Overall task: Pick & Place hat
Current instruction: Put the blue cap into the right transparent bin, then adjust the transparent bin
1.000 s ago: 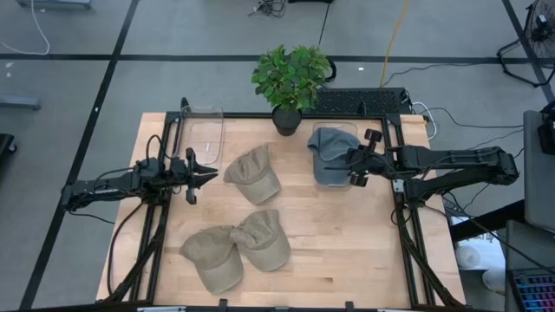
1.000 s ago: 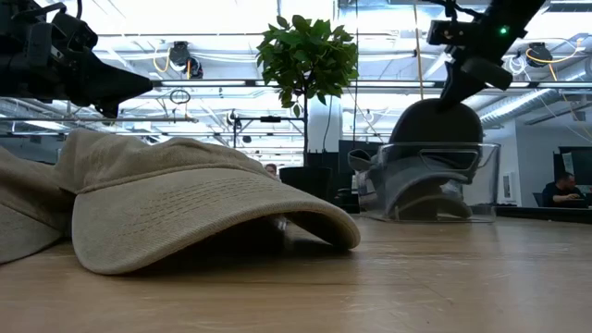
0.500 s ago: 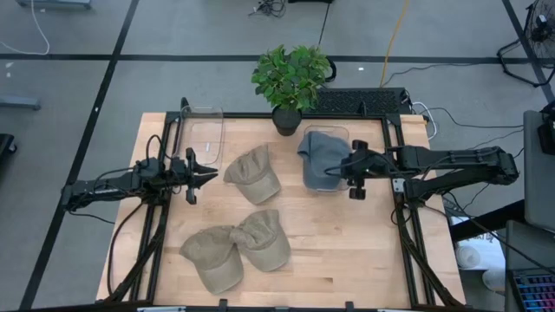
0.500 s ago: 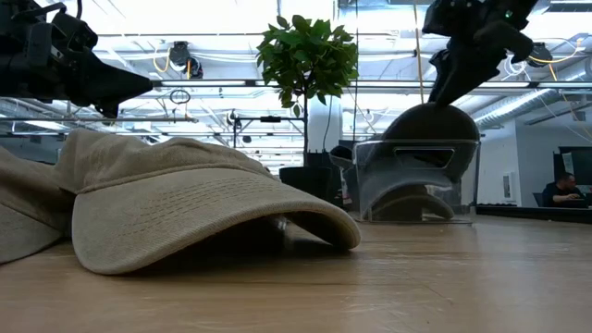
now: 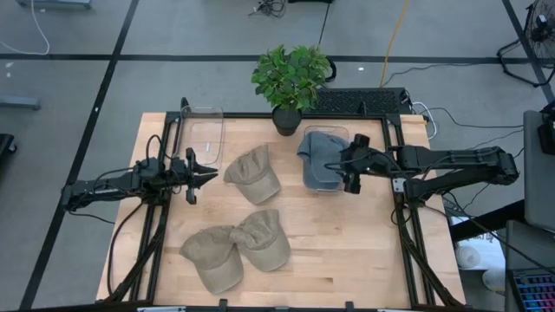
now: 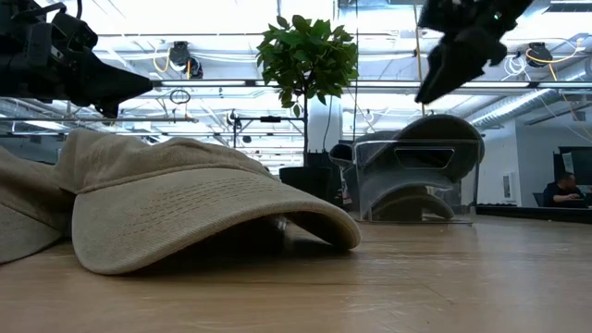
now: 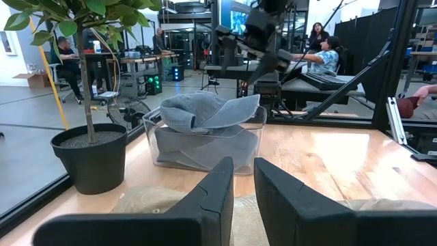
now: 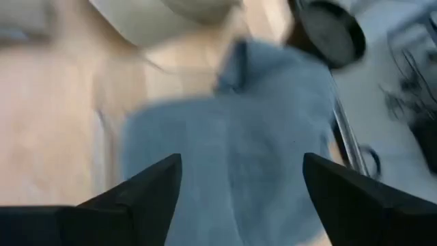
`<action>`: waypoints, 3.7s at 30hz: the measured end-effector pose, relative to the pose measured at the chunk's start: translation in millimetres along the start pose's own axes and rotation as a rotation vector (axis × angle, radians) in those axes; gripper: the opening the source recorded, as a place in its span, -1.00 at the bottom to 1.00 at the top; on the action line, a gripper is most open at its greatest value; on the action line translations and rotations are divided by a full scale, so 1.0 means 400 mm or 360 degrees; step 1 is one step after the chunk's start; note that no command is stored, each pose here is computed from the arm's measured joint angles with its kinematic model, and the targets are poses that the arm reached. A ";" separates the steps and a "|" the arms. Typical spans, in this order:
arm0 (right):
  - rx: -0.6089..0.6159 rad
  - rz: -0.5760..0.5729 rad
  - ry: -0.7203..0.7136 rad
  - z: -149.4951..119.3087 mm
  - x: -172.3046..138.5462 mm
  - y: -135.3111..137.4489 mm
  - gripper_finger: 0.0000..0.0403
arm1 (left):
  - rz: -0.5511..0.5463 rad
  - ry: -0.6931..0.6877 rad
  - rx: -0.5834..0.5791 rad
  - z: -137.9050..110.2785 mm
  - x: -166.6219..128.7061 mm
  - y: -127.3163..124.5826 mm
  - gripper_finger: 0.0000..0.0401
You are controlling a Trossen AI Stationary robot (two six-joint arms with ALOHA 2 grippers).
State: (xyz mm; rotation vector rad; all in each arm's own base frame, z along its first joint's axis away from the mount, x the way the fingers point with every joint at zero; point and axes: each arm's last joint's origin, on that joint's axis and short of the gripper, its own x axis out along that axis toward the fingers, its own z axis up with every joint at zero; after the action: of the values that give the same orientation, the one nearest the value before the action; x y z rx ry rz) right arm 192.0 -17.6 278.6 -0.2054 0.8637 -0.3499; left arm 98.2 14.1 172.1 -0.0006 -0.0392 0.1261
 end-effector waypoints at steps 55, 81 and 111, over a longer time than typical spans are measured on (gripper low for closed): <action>-0.0280 0.0302 0.0293 0.067 0.302 0.093 -0.95 | 0.0000 0.0001 0.0000 0.000 0.000 0.000 -0.67; -0.0168 0.0287 -0.0028 0.102 0.172 0.021 -1.00 | 0.0000 0.0001 0.0000 0.000 0.000 0.000 -0.67; -0.0032 0.0196 0.0587 0.106 0.386 -0.139 -1.00 | 0.0000 0.0012 0.0000 -0.002 0.000 0.000 -0.67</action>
State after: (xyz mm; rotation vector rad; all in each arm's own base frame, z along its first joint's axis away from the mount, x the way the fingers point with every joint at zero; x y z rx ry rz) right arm 304.9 -126.6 214.1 -0.1058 1.2384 -0.2674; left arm 98.2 14.1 171.4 -0.0012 -0.0317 0.1258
